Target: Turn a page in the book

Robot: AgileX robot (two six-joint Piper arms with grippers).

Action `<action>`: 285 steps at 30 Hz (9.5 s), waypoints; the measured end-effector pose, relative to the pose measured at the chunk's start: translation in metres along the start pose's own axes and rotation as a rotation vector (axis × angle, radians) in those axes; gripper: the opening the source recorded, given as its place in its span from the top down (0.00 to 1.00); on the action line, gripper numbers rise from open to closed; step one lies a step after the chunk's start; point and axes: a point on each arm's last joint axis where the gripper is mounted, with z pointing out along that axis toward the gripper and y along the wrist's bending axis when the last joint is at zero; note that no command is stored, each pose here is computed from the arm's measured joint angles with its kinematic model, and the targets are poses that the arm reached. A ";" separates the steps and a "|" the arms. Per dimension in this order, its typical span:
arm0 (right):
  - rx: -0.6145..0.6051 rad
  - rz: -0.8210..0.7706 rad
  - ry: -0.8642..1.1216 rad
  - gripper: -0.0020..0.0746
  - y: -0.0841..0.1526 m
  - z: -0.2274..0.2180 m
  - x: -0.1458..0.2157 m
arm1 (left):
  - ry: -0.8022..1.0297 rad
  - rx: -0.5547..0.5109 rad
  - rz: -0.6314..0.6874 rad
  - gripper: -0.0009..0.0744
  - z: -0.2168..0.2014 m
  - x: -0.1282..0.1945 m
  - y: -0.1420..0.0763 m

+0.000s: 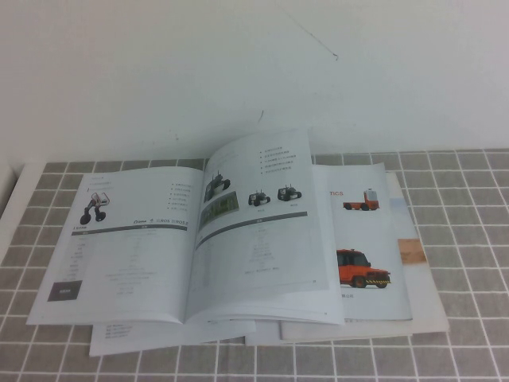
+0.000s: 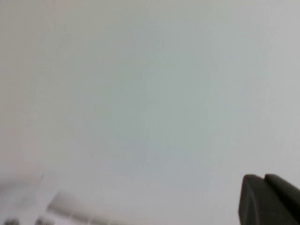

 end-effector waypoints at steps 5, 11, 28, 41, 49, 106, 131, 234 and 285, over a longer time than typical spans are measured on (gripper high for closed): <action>-0.104 0.012 0.443 0.98 0.009 0.047 0.037 | 0.437 -0.116 -0.087 0.99 0.028 0.046 0.007; -0.153 0.012 0.663 0.98 0.016 0.084 0.065 | 0.822 -0.139 -0.101 0.99 0.047 0.090 0.003; -0.396 0.439 0.980 0.98 0.066 0.173 0.142 | 1.008 -0.141 -0.043 0.99 0.090 0.136 -0.002; -0.720 0.576 0.829 0.98 0.101 0.215 0.172 | 1.249 0.242 0.027 0.99 0.148 0.238 -0.031; -0.780 0.682 0.791 0.79 0.115 0.236 0.202 | 1.456 0.374 0.021 0.99 0.168 0.317 -0.037; -1.113 0.507 0.647 0.96 0.247 0.287 0.227 | 1.415 0.667 -0.086 0.99 0.205 0.317 -0.066; -1.004 0.477 0.677 0.96 0.242 0.297 0.238 | 1.119 0.818 0.080 0.99 0.230 0.172 -0.089; -1.153 0.461 1.030 0.91 0.289 0.306 0.304 | 1.507 0.623 0.150 0.99 0.243 0.302 -0.062; -0.710 -0.101 0.450 0.97 0.062 0.196 -0.016 | 0.799 0.740 0.238 0.99 0.143 0.030 -0.079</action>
